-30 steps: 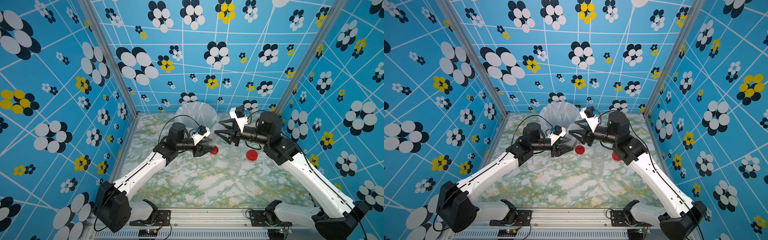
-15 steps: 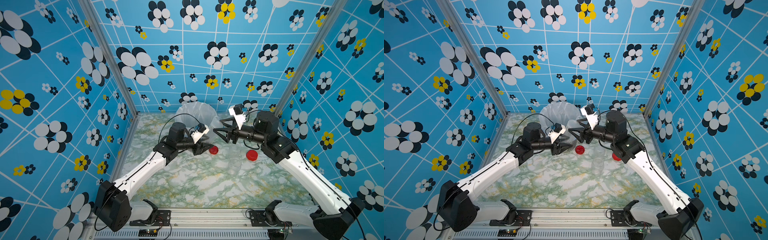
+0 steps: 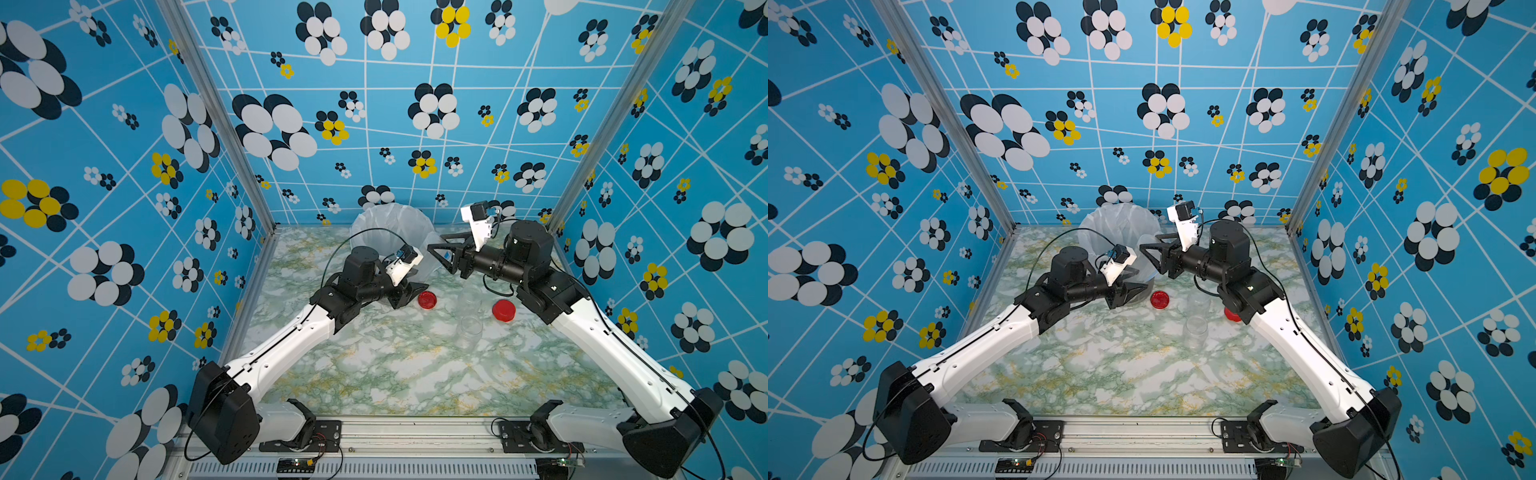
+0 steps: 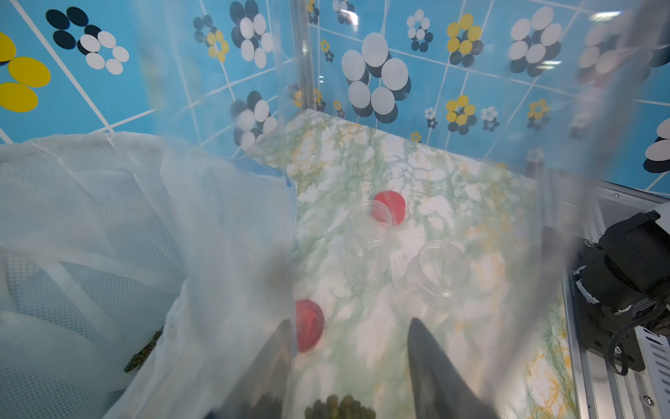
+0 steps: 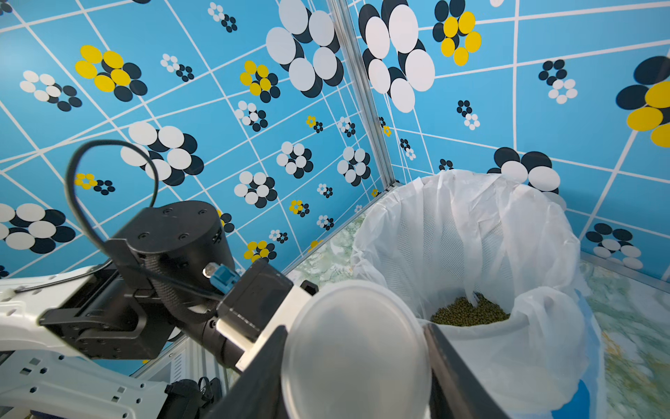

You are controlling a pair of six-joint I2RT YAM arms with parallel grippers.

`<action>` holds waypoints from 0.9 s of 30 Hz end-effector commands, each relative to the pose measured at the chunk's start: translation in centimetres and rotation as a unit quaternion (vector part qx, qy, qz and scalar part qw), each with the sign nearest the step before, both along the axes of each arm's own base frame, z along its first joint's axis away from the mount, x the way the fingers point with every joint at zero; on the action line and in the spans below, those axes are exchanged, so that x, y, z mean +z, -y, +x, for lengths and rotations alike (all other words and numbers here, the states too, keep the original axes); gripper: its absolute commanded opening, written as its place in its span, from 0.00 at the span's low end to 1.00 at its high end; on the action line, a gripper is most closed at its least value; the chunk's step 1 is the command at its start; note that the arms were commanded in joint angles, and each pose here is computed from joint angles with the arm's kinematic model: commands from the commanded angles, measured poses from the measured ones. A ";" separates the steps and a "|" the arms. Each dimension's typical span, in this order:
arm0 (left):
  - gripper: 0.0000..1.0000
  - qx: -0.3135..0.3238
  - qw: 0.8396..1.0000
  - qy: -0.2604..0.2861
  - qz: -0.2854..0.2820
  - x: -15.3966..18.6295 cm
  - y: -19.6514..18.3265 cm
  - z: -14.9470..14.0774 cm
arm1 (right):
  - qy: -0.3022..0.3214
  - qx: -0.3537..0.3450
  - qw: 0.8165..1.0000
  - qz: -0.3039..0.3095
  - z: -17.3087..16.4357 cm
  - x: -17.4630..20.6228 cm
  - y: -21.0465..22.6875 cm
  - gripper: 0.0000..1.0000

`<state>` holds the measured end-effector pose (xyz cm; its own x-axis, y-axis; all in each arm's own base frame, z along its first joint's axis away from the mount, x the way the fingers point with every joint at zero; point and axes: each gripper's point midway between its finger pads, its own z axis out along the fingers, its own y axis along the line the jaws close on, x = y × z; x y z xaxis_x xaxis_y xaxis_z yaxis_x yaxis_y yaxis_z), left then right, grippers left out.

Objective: Empty moldy mung beans from jars
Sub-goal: Unscrew the lid from the jar.

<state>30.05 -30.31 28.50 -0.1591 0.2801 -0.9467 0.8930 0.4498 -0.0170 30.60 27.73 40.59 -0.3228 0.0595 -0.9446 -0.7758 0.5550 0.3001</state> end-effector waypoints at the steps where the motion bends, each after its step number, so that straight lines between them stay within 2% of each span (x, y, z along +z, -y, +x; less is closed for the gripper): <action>1: 0.40 0.032 0.999 0.009 0.002 1.3 -0.7 1.0 | 0.019 0.077 0.997 -0.005 -3.2 0.7 -1.5 0.38; 6: 0.40 0.024 0.999 -0.024 0.003 0.7 -1.5 1.1 | 0.071 0.130 0.989 -0.011 -5.6 2.0 -1.4 0.36; 9: 0.41 0.015 0.999 -0.029 0.007 0.4 -1.6 0.9 | 0.104 0.199 0.974 -0.016 -8.1 2.3 -1.7 0.36; 14: 0.41 0.006 0.999 -0.031 0.007 0.2 -2.1 0.8 | 0.122 0.234 0.964 -0.025 -9.4 1.9 -1.7 0.33; 19: 0.42 -0.045 0.996 -0.064 -0.028 0.0 -2.1 0.4 | 0.144 0.303 0.942 -0.031 -11.8 1.2 -1.4 0.33; 25: 0.42 -0.048 0.994 -0.092 -0.016 -1.3 -1.9 1.2 | 0.133 0.341 0.929 -0.048 -12.6 0.1 -1.3 0.34; 27: 0.41 -0.038 0.995 -0.091 -0.015 -1.3 -2.0 1.4 | 0.129 0.332 0.933 -0.052 -12.1 -0.1 -1.4 0.39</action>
